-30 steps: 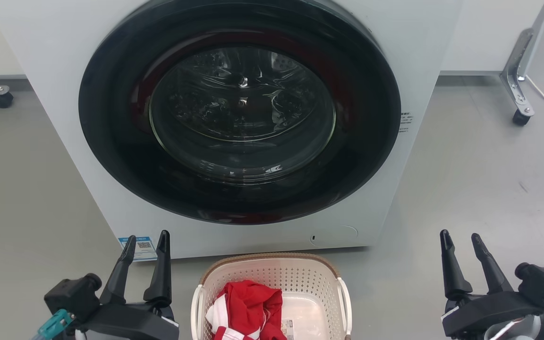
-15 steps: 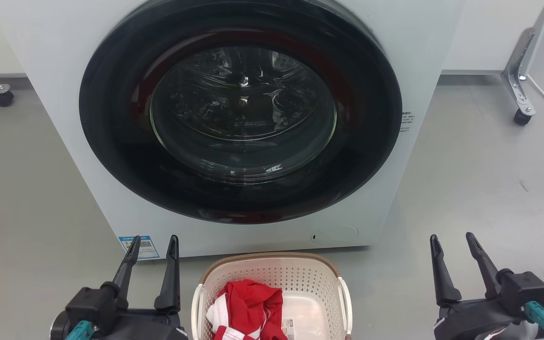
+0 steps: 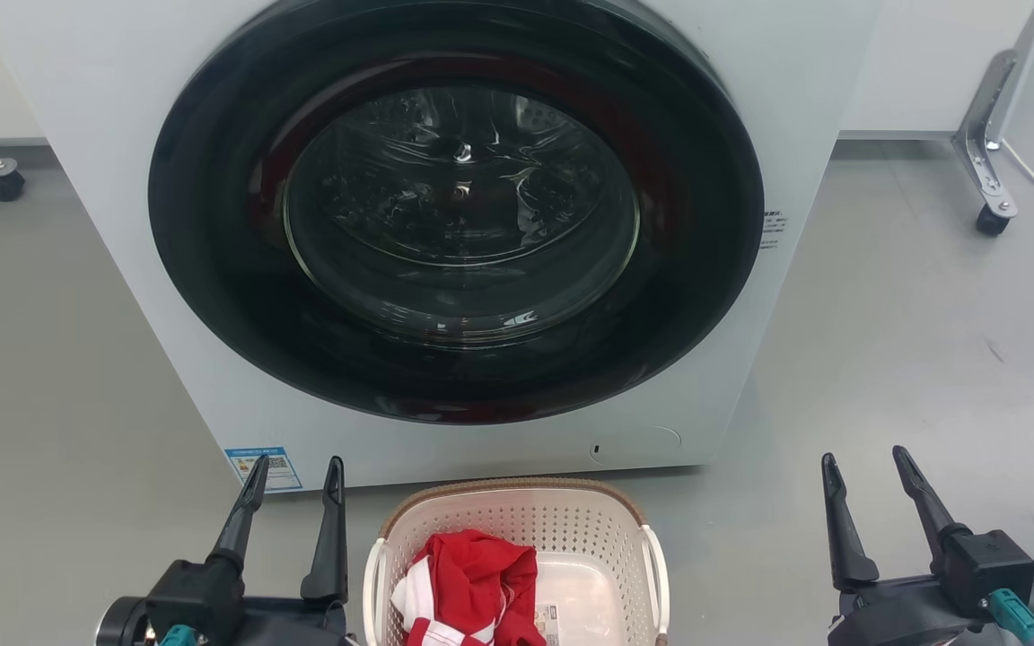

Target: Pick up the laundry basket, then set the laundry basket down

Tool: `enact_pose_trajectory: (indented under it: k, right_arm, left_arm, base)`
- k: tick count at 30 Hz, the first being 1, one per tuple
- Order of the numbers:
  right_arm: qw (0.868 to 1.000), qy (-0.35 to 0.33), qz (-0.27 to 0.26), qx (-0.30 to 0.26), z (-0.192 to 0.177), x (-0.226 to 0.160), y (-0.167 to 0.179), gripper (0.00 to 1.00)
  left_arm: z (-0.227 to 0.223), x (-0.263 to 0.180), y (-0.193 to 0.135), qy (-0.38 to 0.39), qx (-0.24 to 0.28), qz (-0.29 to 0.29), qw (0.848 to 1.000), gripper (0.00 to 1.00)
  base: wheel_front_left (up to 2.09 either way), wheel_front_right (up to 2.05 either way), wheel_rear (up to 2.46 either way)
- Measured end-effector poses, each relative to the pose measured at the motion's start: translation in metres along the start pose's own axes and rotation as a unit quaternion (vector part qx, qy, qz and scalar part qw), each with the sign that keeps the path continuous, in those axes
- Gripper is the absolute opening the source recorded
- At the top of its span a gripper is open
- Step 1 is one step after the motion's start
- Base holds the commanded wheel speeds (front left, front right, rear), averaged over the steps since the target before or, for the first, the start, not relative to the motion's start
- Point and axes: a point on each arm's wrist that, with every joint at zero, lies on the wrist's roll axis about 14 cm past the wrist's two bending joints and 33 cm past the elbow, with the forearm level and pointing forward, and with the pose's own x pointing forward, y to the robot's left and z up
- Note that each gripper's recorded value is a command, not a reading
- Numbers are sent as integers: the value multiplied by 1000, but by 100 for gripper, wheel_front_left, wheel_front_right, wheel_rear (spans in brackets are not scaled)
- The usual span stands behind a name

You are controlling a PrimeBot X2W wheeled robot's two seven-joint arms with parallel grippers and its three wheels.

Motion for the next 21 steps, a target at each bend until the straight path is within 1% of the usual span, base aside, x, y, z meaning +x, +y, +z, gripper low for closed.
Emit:
enact_pose_trajectory:
  k: [21]
  right_arm:
    - [1000, 4, -1, 3, -3, 2, 1, 100]
  left_arm:
    - [-8, -1, 7, 17, 4, 13, 1000, 100]
  base:
    - [0, 0, 0]
